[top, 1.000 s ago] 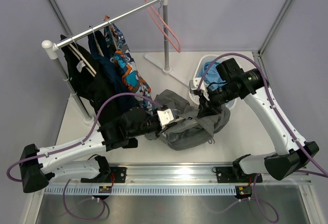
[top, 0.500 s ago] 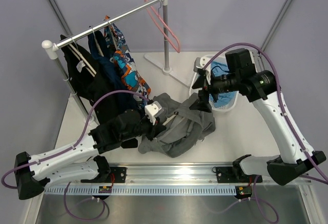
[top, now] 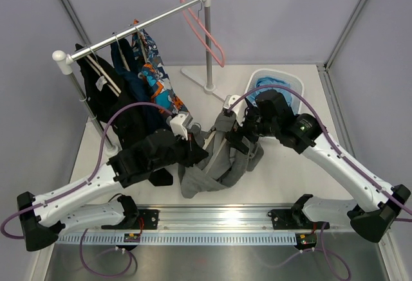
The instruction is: Remove the shorts from the hanger
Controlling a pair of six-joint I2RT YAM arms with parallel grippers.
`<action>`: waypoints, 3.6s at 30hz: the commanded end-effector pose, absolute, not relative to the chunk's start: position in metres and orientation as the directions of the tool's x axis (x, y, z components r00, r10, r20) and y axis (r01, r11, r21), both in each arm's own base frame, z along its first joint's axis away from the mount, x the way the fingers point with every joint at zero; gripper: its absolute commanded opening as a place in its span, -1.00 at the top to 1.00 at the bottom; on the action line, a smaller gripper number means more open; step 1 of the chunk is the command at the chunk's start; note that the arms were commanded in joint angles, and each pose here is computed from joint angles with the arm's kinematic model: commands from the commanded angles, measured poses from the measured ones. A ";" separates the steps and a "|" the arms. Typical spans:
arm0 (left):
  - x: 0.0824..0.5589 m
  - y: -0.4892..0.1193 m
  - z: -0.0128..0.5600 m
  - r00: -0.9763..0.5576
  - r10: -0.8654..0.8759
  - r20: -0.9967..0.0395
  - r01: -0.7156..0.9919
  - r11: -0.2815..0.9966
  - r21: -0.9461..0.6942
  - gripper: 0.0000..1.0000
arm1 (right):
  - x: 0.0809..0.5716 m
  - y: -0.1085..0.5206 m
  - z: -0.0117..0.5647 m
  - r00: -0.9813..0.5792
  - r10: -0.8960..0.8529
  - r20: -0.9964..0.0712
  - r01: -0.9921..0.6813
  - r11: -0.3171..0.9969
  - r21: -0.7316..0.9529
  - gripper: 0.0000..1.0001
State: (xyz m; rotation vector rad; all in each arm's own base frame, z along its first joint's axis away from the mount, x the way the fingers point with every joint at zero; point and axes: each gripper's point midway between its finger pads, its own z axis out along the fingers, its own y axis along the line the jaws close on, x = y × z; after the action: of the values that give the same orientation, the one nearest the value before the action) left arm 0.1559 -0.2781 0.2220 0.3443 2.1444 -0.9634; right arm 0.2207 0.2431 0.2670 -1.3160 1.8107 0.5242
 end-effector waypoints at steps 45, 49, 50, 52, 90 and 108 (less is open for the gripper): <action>0.100 -0.232 0.195 -0.647 0.273 -0.712 0.697 0.590 -0.407 1.00 | 0.446 0.085 0.395 -0.142 -0.379 -0.915 -0.311 0.894 -0.322 1.00; 0.110 -0.222 0.192 -0.713 0.211 -0.669 0.594 0.689 -0.416 1.00 | 0.450 0.062 0.405 -0.139 -0.374 -0.917 -0.214 0.915 -0.341 1.00; 0.113 -0.220 0.190 -0.727 0.198 -0.657 0.568 0.711 -0.415 1.00 | 0.450 0.059 0.404 -0.136 -0.384 -0.913 -0.204 0.913 -0.353 1.00; 0.117 -0.218 0.188 -0.757 0.160 -0.634 0.512 0.748 -0.422 1.00 | 0.446 0.055 0.407 -0.115 -0.385 -0.916 -0.178 0.915 -0.363 1.00; 0.096 -0.235 0.268 -0.539 0.122 -0.833 0.772 0.467 -0.431 1.00 | 0.381 0.127 0.313 -0.217 -0.388 -0.896 -0.867 0.498 -0.006 0.93; 0.181 -0.257 0.339 -0.180 -0.317 -0.931 0.747 0.571 -0.340 1.00 | 0.338 0.171 0.210 -0.410 -0.418 -0.811 -0.808 0.579 0.110 0.67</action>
State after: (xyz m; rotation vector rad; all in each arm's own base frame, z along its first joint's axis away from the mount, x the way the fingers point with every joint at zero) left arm 0.1626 -0.2546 0.2847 0.4992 1.6725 -0.9857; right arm 0.2828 0.2009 0.1965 -1.0144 2.1323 1.0228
